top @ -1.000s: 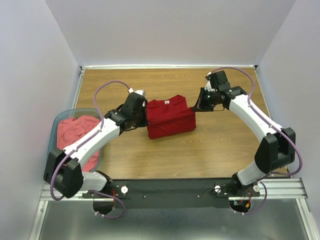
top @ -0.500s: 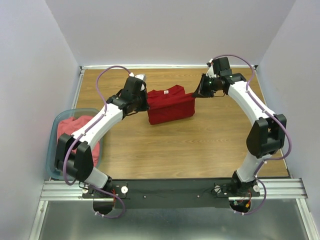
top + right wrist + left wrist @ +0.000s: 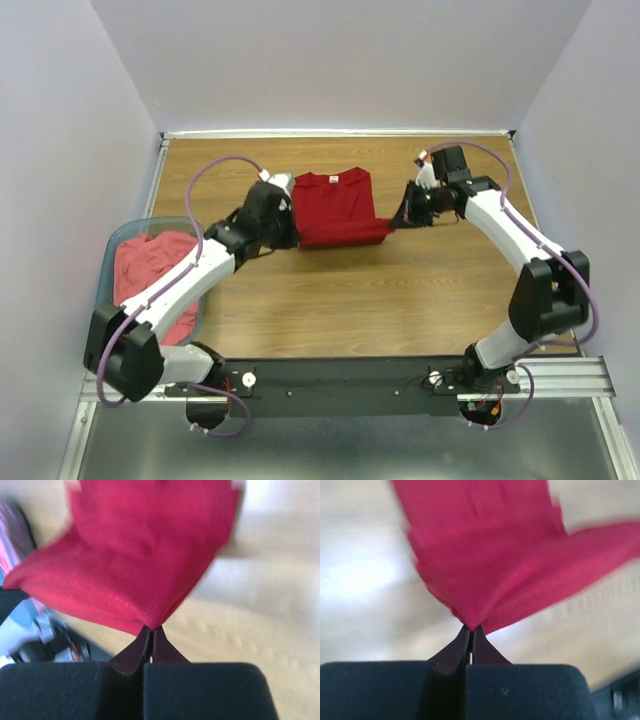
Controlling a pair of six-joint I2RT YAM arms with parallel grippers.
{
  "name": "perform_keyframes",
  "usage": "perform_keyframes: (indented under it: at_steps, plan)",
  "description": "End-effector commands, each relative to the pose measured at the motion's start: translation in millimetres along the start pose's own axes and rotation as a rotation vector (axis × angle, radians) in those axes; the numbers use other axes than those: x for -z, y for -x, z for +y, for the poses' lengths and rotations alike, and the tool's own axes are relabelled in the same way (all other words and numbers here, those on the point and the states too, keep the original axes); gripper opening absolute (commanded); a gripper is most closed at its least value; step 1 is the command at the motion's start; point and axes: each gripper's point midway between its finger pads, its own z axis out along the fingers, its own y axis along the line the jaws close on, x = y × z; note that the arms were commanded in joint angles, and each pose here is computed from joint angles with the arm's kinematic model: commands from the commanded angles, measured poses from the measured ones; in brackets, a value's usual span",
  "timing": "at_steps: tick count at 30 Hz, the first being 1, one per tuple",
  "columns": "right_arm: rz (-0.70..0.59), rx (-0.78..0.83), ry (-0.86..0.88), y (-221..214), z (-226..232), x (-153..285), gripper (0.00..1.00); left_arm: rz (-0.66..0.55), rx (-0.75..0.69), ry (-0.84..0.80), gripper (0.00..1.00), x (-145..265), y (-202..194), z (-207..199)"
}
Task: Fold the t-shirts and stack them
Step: Fold the tshirt
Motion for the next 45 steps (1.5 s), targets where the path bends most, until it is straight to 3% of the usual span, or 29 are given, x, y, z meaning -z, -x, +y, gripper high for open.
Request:
perform_keyframes:
  at_steps: [1, 6, 10, 15, 17, 19, 24, 29, 38, 45]
  plan:
    - [0.100, -0.015, 0.022, -63, -16, 13, 0.00, 0.107, 0.019, -0.038, 0.00, 12, -68, -14]
    - [0.182, -0.094, 0.064, -133, -25, 28, 0.00, 0.209, 0.077, -0.115, 0.00, 41, -144, -30]
    - [0.237, -0.147, 0.086, -193, -30, 51, 0.00, 0.275, 0.163, -0.196, 0.00, 72, -180, -51]
    - [0.270, -0.170, 0.073, -227, -33, 71, 0.00, 0.374, 0.175, -0.278, 0.00, 100, -222, -71]
    - [0.240, -0.157, 0.060, -221, -32, 74, 0.01, 0.385, 0.153, -0.271, 0.00, 101, -224, -74]
    - [0.215, -0.143, 0.054, -210, -28, 77, 0.00, 0.363, 0.133, -0.246, 0.00, 102, -215, -74]
    - [0.076, -0.039, -0.003, -137, -10, 88, 0.00, 0.112, 0.135, -0.173, 0.00, 101, -134, -74]
    - [0.056, 0.028, -0.029, -88, -1, 82, 0.01, -0.018, 0.092, -0.129, 0.00, 74, -65, -43]
    - [0.075, 0.045, 0.009, -9, 18, 44, 0.00, -0.065, 0.049, -0.145, 0.00, 41, -9, -18]
    - [0.137, 0.023, -0.005, 28, 0, -12, 0.00, 0.028, 0.094, -0.082, 0.00, -23, -11, 26]
